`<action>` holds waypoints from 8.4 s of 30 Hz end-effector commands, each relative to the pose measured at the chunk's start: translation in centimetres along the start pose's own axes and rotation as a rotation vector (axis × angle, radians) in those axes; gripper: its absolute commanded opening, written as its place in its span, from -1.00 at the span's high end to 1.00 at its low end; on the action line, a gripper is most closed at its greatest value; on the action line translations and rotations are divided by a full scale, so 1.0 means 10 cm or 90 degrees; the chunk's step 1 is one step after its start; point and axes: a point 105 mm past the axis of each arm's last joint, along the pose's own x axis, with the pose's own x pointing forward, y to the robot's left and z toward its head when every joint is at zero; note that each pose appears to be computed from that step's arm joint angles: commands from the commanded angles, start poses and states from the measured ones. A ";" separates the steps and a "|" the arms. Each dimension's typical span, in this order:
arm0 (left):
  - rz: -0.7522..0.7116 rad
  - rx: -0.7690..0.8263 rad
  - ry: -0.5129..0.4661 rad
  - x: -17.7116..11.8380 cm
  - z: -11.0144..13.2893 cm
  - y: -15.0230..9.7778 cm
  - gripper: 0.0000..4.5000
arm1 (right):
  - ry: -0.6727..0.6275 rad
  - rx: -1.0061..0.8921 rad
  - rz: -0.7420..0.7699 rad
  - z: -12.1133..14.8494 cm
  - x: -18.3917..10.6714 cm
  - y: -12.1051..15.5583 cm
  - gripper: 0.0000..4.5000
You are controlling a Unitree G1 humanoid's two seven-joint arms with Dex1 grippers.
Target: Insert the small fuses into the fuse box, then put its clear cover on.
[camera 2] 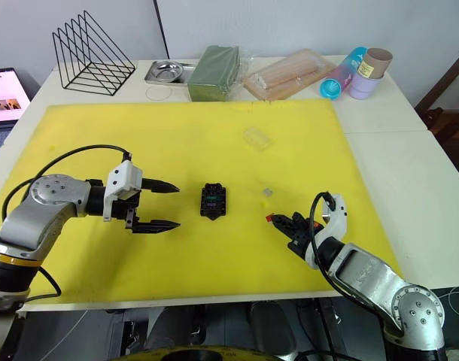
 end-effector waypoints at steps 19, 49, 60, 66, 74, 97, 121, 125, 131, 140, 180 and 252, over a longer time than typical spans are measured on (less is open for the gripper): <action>-0.087 0.069 -0.117 0.16 0.52 -0.31 -1.00 | 0.015 0.018 0.029 -0.07 0.07 0.10 0.99; -0.053 0.081 -0.111 0.16 0.49 -0.16 -1.00 | 0.222 -0.337 0.111 0.11 -0.34 0.22 -0.94; -0.063 0.085 -0.108 0.20 0.48 -0.15 -1.00 | 0.354 -0.492 0.162 0.38 -0.19 0.21 -0.94; -0.061 0.090 -0.103 0.20 0.47 -0.15 -1.00 | 0.378 -0.500 0.187 0.41 0.00 0.25 -0.66; -0.049 0.091 -0.100 0.18 0.46 -0.14 -1.00 | 0.404 -0.493 0.199 0.33 0.08 0.19 -0.53; -0.038 0.088 -0.098 0.18 0.45 -0.13 -1.00 | 0.438 -0.460 0.200 0.23 0.18 0.06 -0.53; -0.028 0.088 -0.097 0.18 0.45 -0.13 -1.00 | 0.439 -0.436 0.200 0.25 0.23 0.04 0.21; -0.027 0.087 -0.098 0.18 0.44 -0.13 -1.00 | 0.436 -0.435 0.200 0.27 0.24 0.04 0.21; -0.026 0.086 -0.097 0.18 0.44 -0.13 -1.00 | 0.434 -0.434 0.200 0.30 0.25 0.05 0.45; -0.022 0.086 -0.097 0.18 0.44 -0.12 -1.00 | 0.441 -0.444 0.199 0.30 0.24 0.04 0.90; 0.010 0.064 -0.050 0.12 0.18 0.09 -1.00 | 0.324 -1.040 0.322 0.39 0.79 1.25 0.95; 0.022 0.056 -0.053 0.16 0.16 0.02 -1.00 | 0.398 -1.049 0.369 0.23 1.00 0.99 0.95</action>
